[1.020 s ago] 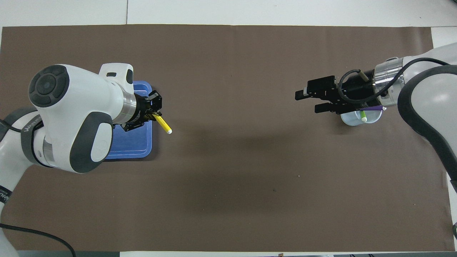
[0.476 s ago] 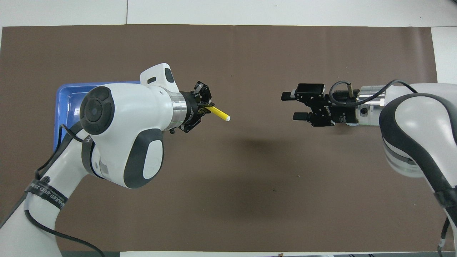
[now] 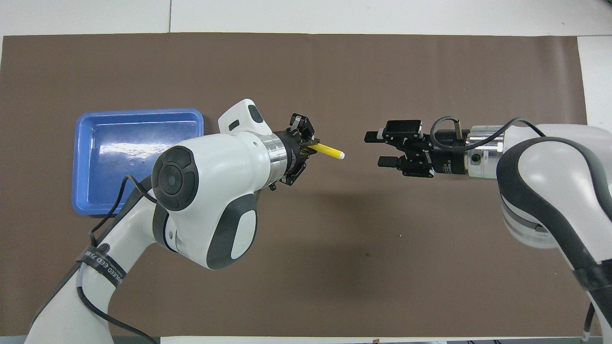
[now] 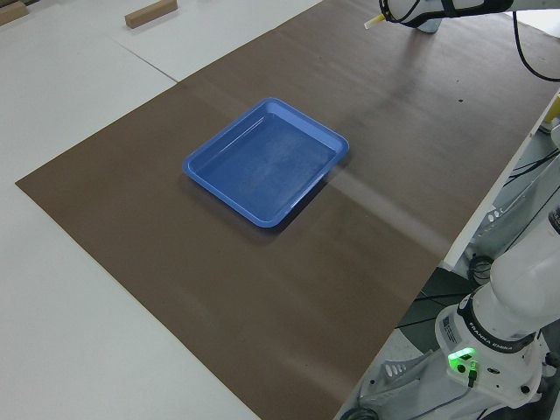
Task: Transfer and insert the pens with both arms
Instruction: 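Lift the yellow pen toward the right gripper while the right gripper approaches, then close the right gripper on the yellow pen and open the left gripper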
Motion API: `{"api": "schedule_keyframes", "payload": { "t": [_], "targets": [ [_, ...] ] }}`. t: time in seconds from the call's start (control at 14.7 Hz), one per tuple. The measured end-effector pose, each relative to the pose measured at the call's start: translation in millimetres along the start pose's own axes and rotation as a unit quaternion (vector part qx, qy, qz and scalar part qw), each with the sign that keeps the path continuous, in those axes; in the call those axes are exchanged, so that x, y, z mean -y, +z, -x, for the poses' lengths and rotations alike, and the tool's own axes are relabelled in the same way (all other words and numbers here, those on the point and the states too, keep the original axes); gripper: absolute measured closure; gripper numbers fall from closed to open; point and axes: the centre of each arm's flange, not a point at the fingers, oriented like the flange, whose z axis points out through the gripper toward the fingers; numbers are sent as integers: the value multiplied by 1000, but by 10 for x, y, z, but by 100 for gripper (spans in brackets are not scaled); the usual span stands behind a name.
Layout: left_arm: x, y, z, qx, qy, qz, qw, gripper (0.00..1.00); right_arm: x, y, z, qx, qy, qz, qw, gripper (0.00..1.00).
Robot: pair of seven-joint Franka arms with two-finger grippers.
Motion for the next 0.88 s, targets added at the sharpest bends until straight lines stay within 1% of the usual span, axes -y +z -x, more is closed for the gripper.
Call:
{"api": "schedule_keyframes", "payload": {
  "t": [0.07, 0.14, 0.34, 0.41, 0.48, 0.54, 0.61, 0.68, 0.82, 0.88],
  "targets": [
    [-2, 10, 41, 2, -9, 8, 1000, 83, 6, 19, 14, 2, -1, 1, 1000, 23],
    [2, 25, 96, 4, -15, 15, 1000, 83, 15, 44, 33, 4, -2, 2, 1000, 26],
    [42, 69, 247, 11, -33, 22, 999, 83, 55, 142, 110, 13, 12, 5, 1000, 30],
    [40, 67, 260, 11, -37, 24, 999, 83, 69, 167, 133, 16, 16, 6, 1000, 30],
    [36, 62, 260, 11, -40, 26, 999, 83, 77, 183, 148, 17, 17, 7, 1000, 33],
    [33, 60, 258, 12, -41, 28, 999, 83, 79, 188, 152, 17, 17, 7, 1000, 35],
    [32, 59, 261, 12, -41, 28, 999, 83, 79, 187, 151, 17, 17, 7, 1000, 40],
    [33, 60, 265, 12, -42, 28, 999, 83, 79, 186, 150, 17, 17, 7, 1000, 40],
    [35, 62, 270, 12, -42, 28, 999, 83, 78, 185, 149, 17, 18, 7, 1000, 56],
    [36, 63, 273, 12, -42, 28, 999, 83, 78, 184, 149, 17, 18, 7, 1000, 56]
  ]
}}
